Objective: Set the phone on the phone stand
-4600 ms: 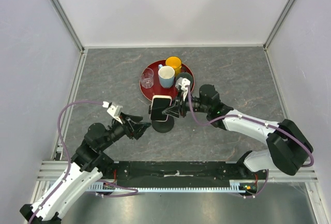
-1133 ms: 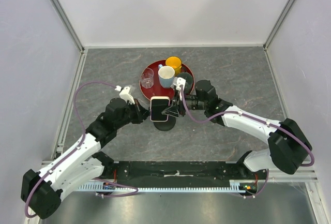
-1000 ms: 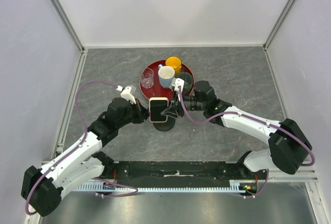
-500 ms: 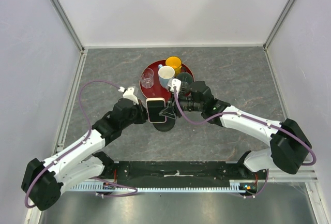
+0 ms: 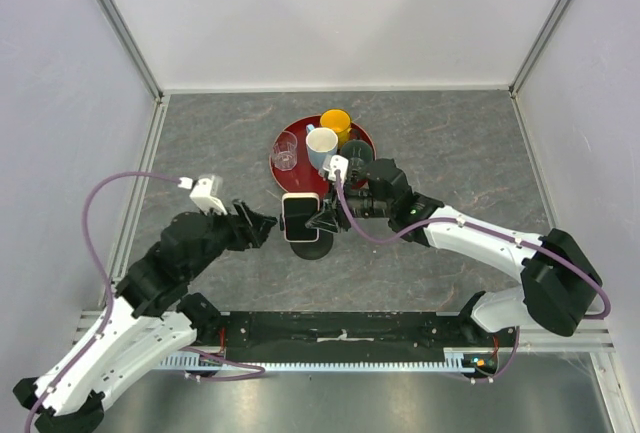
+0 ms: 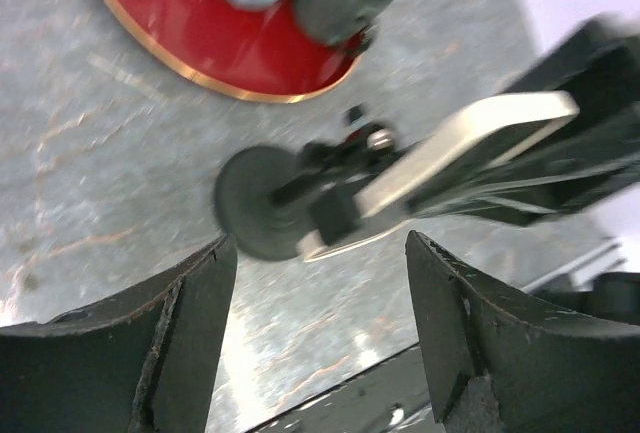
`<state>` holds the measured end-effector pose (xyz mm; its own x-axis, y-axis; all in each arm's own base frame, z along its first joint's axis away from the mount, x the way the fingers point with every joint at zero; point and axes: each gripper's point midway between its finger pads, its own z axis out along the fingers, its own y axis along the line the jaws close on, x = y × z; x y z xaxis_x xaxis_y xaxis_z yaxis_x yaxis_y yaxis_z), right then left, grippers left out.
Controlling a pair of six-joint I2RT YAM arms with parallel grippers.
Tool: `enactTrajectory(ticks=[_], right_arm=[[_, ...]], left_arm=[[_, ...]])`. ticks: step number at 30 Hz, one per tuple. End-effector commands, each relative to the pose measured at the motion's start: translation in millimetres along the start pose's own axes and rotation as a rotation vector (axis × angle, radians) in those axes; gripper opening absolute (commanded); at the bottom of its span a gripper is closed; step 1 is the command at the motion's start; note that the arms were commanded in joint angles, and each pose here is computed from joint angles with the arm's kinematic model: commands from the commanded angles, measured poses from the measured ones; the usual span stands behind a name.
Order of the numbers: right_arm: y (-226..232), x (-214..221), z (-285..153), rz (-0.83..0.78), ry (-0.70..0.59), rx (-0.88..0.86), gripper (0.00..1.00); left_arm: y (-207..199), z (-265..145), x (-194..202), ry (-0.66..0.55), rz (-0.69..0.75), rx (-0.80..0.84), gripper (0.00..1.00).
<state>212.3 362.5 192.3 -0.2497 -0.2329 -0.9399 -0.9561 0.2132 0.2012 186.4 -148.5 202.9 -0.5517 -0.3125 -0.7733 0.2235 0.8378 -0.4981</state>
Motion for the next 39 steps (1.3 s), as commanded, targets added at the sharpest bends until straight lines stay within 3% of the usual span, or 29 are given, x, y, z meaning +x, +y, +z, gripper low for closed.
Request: enactTrajectory(ticks=[1, 8, 15, 20, 28, 33, 39], right_arm=[[5, -12, 6, 0.010, -0.076, -0.024, 0.09], [3, -23, 5, 0.066, -0.139, 0.019, 0.22], [8, -27, -1, 0.069, -0.120, 0.018, 0.57], [5, -34, -4, 0.070, -0.068, 0.032, 0.71], [-4, -58, -19, 0.045, -0.091, 0.073, 0.90], [-3, -59, -19, -0.015, -0.011, 0.045, 0.89], [-10, -74, -11, -0.076, 0.000, 0.037, 0.80]], left_arm=[[-36, -31, -45, -0.099, 0.002, 0.125, 0.75], [-52, -44, -66, -0.170, 0.038, 0.198, 0.79], [-70, -61, -78, -0.193, 0.087, 0.281, 0.80], [-73, -73, -81, -0.214, 0.101, 0.313, 0.80], [-74, -79, -76, -0.204, 0.129, 0.338, 0.80], [-72, -84, -76, -0.217, 0.131, 0.345, 0.80], [-78, -89, -72, -0.202, 0.138, 0.388, 0.80]])
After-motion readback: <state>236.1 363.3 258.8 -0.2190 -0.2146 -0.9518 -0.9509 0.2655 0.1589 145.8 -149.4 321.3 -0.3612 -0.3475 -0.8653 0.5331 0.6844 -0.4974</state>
